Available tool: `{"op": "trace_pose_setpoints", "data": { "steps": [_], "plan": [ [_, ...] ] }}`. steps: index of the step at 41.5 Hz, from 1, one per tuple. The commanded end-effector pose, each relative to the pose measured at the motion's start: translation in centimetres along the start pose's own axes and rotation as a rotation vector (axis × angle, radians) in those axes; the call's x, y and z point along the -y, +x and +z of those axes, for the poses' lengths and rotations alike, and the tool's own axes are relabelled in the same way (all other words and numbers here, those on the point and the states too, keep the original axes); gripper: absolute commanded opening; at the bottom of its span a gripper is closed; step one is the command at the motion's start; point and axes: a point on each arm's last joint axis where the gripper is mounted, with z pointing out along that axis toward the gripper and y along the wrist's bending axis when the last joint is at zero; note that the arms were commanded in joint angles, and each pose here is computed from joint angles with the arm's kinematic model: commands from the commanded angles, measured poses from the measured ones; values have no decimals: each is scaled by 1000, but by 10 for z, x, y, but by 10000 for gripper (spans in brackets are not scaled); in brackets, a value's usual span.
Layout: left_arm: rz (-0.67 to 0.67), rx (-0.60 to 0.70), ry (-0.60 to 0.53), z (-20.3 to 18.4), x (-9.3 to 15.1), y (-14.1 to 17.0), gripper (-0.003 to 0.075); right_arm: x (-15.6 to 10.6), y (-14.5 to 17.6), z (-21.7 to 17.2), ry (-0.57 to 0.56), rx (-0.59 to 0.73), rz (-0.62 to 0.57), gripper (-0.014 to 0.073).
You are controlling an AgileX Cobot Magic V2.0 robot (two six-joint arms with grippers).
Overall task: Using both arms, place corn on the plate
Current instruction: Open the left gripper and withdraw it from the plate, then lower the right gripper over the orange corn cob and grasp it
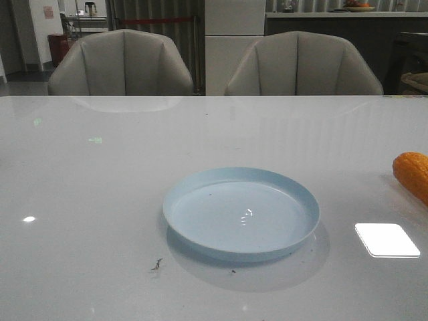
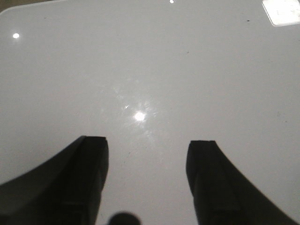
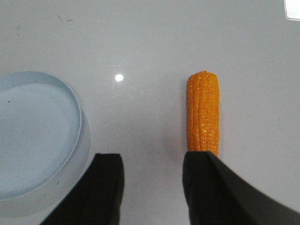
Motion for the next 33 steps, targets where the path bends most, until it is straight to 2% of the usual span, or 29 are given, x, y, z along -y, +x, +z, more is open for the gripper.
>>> {"op": "trace_pose_setpoints", "data": {
  "steps": [1,7,13,22,33],
  "plan": [
    [-79,191,-32,-34,-8,15,442,0,-15,-8,8,92,4,417],
    [-96,208,-63,-49,-9,68,442,10,-19,1,72,99,-22,417],
    [-96,242,-69,-68,-4,97,442,25,-27,18,130,45,10,428],
    [-100,292,-72,-85,-2,108,442,35,-42,70,147,-47,22,572],
    [-100,295,-72,-87,-2,108,442,42,-44,138,147,-162,26,577]
  ]
}}
